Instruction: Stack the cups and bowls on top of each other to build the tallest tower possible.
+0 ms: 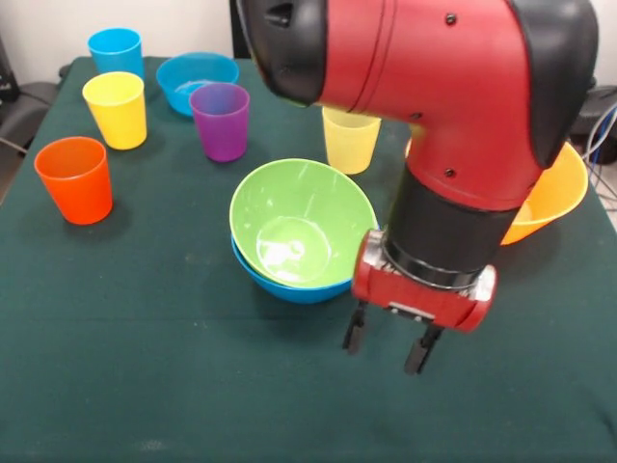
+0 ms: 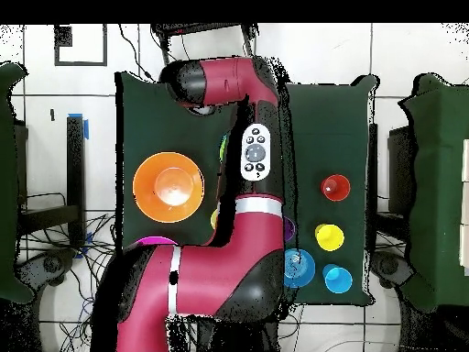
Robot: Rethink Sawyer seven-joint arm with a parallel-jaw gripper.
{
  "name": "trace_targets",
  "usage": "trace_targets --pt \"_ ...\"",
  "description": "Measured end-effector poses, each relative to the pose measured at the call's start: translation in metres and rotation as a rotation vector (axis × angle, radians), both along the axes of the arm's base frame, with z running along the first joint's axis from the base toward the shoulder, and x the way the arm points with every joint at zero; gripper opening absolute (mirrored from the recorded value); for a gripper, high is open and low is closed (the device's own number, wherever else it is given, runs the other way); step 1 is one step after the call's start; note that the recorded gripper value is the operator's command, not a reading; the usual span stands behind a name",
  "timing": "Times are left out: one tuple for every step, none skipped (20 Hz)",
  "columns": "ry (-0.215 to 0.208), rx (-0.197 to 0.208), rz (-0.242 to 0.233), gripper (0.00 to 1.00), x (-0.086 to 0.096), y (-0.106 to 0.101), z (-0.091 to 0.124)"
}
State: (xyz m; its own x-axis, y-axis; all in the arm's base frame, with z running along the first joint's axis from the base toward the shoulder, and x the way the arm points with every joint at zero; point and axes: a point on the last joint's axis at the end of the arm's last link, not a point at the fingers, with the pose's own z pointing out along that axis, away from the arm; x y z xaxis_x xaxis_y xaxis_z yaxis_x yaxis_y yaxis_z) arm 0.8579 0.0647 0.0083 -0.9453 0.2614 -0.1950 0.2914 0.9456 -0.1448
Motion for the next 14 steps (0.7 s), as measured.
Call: trace_targets --pt "-0.002 -0.002 -0.002 1.0 0.001 -0.002 0.0" --pt "-0.005 -0.007 -0.01 1.0 0.002 -0.01 -0.001" --pt "-0.005 -0.006 -0.015 1.0 0.003 -0.014 -0.001" --pt "-0.004 -0.003 -0.021 1.0 0.003 -0.018 -0.001" --pt "-0.004 -0.002 -0.024 1.0 0.003 -0.02 -0.001" --pt "-0.003 0.004 -0.037 1.0 0.004 -0.027 -0.001" --pt "-0.001 0.008 -0.048 1.0 0.005 -0.033 0.0" --pt "0.0 0.009 -0.056 1.0 0.006 -0.038 0.0" --pt "0.001 0.009 -0.064 1.0 0.007 -0.043 0.0" --pt "0.0 0.009 -0.069 1.0 0.008 -0.047 0.001" --pt "-0.001 0.008 -0.071 1.0 0.009 -0.049 0.001" --pt "-0.005 0.007 -0.078 1.0 0.012 -0.054 0.001" --pt "-0.009 0.007 -0.082 1.0 0.013 -0.057 0.001" --pt "-0.017 0.006 -0.086 1.0 0.017 -0.06 0.002"
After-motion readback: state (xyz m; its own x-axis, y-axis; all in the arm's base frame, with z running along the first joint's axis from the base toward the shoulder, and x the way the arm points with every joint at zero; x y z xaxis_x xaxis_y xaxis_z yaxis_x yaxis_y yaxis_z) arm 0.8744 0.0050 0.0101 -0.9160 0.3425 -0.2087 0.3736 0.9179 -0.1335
